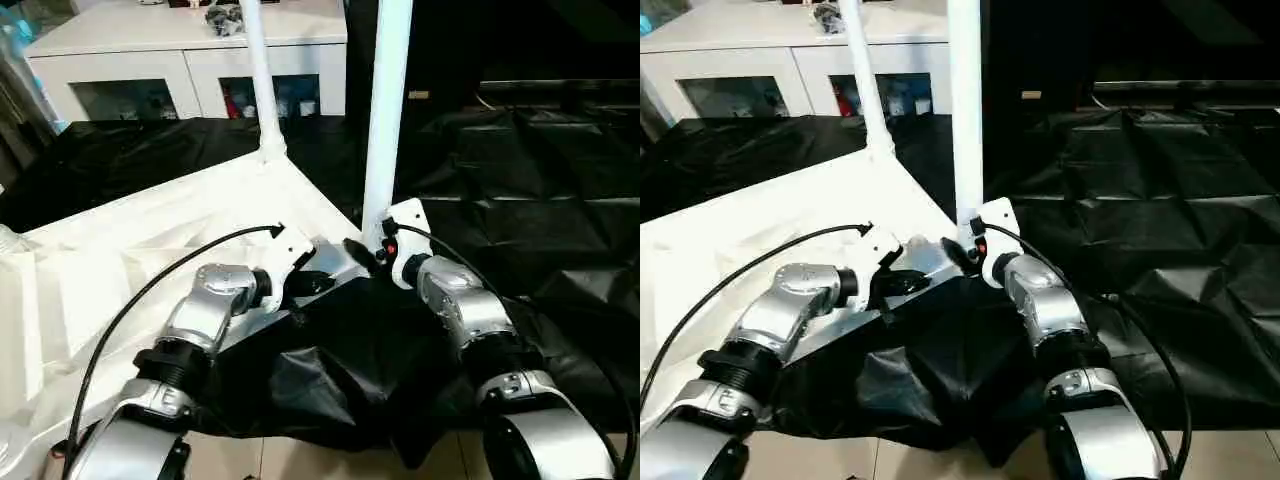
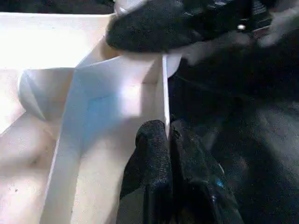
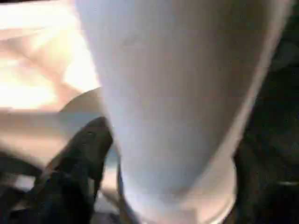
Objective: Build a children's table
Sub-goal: Rotate leg to tighten
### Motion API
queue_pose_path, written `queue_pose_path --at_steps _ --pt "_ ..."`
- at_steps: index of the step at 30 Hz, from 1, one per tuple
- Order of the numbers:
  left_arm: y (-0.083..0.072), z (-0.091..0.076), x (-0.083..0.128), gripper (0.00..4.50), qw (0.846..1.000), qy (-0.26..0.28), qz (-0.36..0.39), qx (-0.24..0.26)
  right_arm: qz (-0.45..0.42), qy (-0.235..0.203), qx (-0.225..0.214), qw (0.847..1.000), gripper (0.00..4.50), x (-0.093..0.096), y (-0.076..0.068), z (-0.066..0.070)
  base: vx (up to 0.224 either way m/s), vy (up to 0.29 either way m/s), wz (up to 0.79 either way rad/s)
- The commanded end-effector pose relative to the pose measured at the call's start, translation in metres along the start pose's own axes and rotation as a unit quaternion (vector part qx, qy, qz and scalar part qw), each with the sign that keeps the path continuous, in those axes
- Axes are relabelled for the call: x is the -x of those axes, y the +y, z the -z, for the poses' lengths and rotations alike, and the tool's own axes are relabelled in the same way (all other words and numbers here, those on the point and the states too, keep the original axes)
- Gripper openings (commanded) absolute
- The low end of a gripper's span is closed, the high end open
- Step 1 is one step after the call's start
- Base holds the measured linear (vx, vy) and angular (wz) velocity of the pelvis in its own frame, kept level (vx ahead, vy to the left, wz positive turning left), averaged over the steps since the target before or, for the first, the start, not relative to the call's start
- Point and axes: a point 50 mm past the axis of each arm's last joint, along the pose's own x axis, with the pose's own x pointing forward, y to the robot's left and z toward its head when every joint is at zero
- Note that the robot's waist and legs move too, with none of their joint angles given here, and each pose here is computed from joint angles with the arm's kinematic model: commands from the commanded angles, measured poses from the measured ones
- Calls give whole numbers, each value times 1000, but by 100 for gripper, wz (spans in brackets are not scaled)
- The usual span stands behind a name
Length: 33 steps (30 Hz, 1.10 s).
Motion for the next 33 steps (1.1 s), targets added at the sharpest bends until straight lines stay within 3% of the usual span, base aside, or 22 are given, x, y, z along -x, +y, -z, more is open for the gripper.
queue_pose_path --at_steps 1,5,7,12,22,26,29,31,33 --pt "-21 -18 -13 0 994 -25 89 -50 -133 17 25 991 383 -13 38 5 0 0 0" --pt "-20 -12 -3 0 990 -13 123 -61 -189 30 56 980 383 0 32 7 0 0 0" --pt "-18 -9 5 0 988 -6 142 -68 -247 47 80 965 383 11 31 9 0 0 0" --pt "-15 -5 16 0 983 7 167 -74 -306 69 93 945 369 23 31 12 0 0 0" --pt "-13 -5 20 0 982 10 174 -76 -328 68 81 939 293 25 36 12 0 0 0" --pt "-12 -6 15 0 986 1 153 -63 -301 65 70 949 274 21 37 16 0 0 0" --pt "-8 -9 7 0 994 -10 100 -44 -201 65 59 976 271 8 31 19 0 0 0" --pt "-6 -13 -6 0 999 -16 43 -25 -89 66 21 994 271 -6 24 23 0 0 0" --pt "-7 -15 -12 0 999 -21 25 -14 -58 68 10 996 270 -10 24 25 0 0 0"
